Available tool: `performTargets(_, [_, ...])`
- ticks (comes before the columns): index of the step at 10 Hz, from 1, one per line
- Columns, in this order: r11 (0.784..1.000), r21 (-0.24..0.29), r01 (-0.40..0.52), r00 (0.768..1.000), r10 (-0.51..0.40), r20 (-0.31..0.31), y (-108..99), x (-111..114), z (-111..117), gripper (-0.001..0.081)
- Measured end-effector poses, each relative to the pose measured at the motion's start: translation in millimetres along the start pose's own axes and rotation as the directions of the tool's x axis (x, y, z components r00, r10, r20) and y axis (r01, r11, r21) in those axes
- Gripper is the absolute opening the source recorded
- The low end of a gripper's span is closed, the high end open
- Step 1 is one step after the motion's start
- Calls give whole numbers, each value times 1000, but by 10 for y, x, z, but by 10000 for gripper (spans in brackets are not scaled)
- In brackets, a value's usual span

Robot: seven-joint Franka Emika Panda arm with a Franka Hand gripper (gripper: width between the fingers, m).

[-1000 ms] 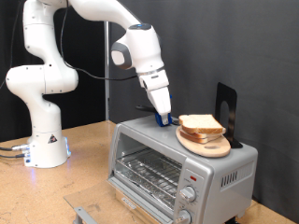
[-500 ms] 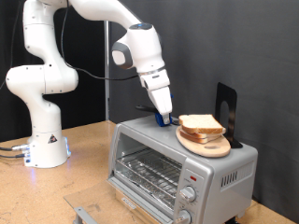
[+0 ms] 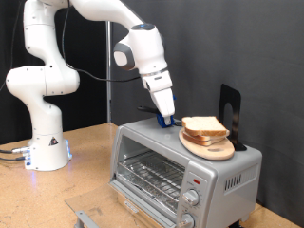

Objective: Make a piece of toast with the oven

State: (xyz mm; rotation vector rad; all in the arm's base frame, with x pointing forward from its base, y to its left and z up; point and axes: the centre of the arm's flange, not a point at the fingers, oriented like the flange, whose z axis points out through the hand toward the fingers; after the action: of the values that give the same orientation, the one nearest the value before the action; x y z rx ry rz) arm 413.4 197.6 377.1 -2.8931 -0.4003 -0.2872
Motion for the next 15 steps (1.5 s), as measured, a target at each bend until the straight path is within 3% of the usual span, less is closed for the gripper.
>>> performTargets(4, [1000,0,-8,1000,8,0,5,1,-1,352])
performTargets(6, [999,29,-38,999,38,-2,26,2,-33,352])
performTargets(9, [992,110,-58,998,60,-10,91,31,-322,324])
performTargets(12, [988,141,-64,998,65,-1,146,35,-648,325])
performTargets(15, [983,163,-86,996,87,0,152,19,-689,325])
